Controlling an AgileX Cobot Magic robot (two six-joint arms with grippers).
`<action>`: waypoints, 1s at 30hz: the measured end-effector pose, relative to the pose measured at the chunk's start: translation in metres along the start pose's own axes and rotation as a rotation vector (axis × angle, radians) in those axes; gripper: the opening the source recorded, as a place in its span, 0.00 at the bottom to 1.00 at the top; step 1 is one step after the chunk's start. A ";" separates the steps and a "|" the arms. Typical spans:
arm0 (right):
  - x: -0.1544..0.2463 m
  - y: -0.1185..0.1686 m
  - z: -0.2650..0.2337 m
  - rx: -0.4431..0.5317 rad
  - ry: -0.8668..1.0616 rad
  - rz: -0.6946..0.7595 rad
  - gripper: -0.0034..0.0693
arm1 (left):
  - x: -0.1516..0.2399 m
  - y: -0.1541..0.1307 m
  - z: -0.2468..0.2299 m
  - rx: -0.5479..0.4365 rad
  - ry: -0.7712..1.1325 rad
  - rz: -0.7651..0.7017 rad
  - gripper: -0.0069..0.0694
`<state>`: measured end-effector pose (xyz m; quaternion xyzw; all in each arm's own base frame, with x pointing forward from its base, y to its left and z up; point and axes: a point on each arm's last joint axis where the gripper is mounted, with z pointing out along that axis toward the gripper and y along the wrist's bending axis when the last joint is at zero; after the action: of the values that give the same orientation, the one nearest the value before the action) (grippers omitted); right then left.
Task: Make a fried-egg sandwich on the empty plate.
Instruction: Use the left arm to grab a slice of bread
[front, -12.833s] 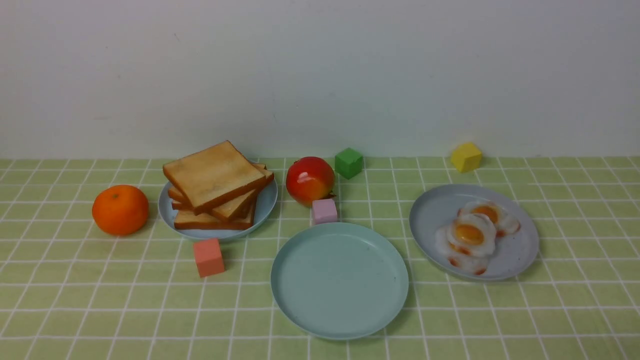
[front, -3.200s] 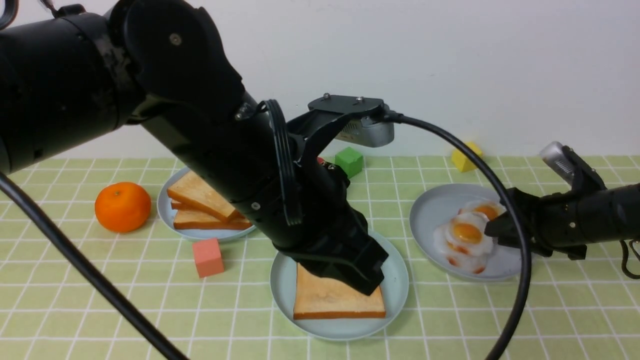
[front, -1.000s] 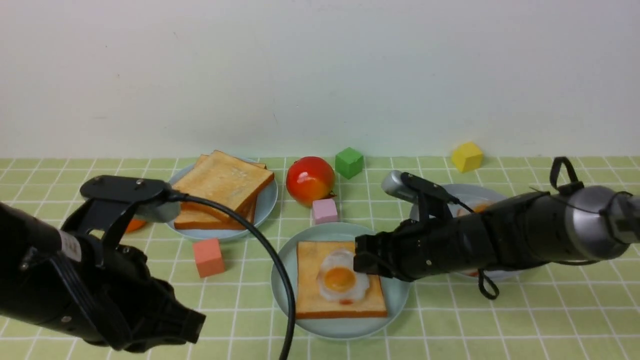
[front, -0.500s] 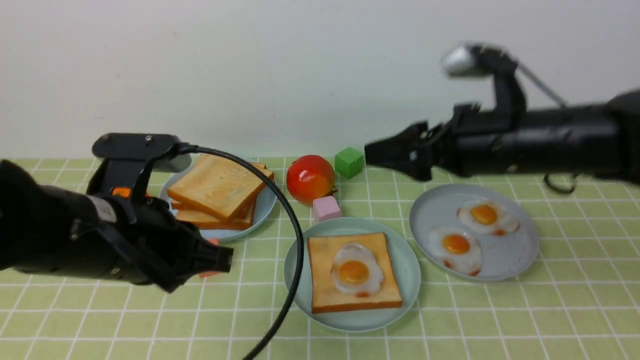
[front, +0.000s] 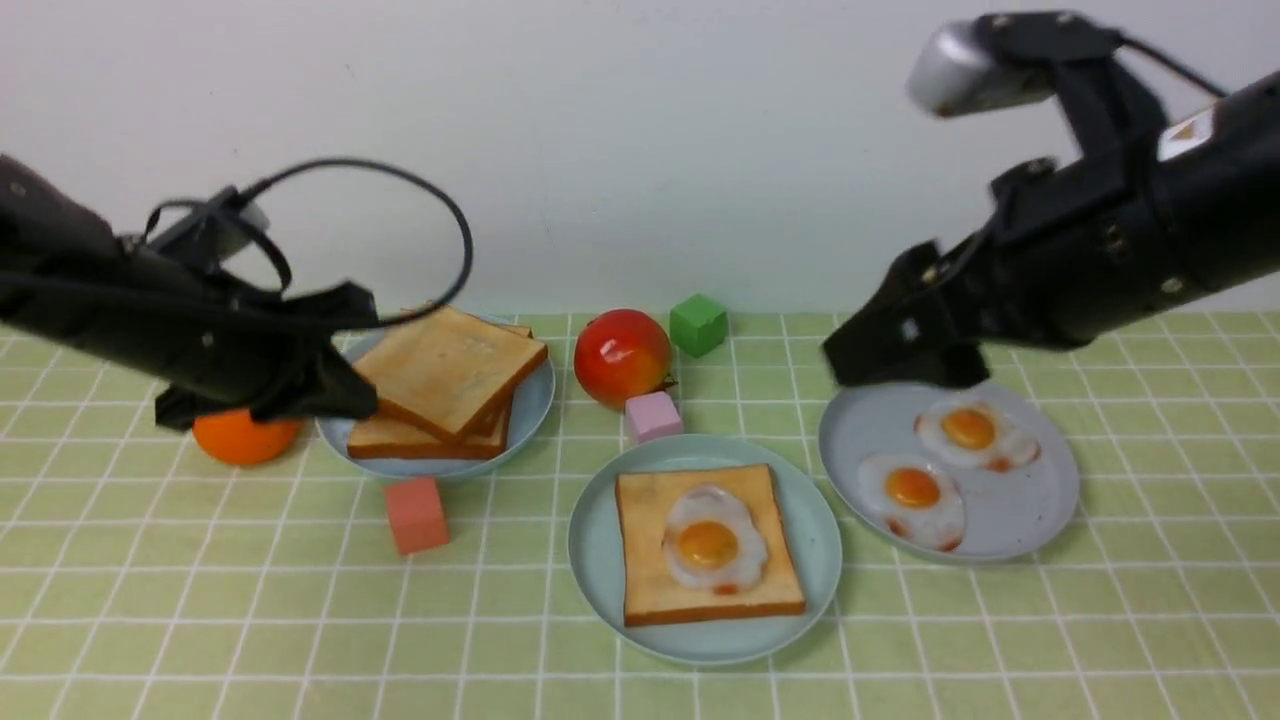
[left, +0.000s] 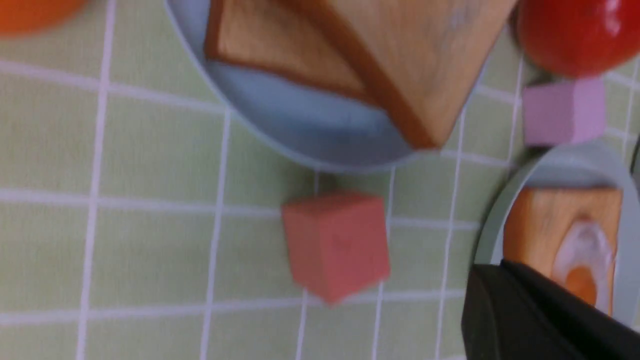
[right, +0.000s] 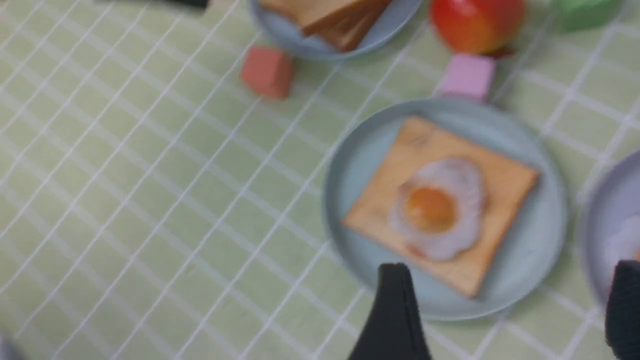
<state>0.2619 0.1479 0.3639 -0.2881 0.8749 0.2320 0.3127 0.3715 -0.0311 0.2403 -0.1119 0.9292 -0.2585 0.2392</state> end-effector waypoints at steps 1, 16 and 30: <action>0.001 0.013 0.006 -0.036 0.024 -0.027 0.79 | -0.015 -0.002 0.004 0.003 -0.021 0.023 0.10; 0.007 0.039 0.037 -0.096 0.119 -0.101 0.79 | -0.072 0.023 0.064 -0.152 -0.014 0.199 0.71; 0.008 0.039 0.038 -0.100 0.127 -0.097 0.79 | -0.071 0.036 0.089 -0.159 0.012 0.220 0.38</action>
<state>0.2469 0.1956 0.3411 -0.3596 0.8652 0.2413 0.2528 0.4742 -0.0153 0.1810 -0.0264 0.9548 -0.1570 0.2510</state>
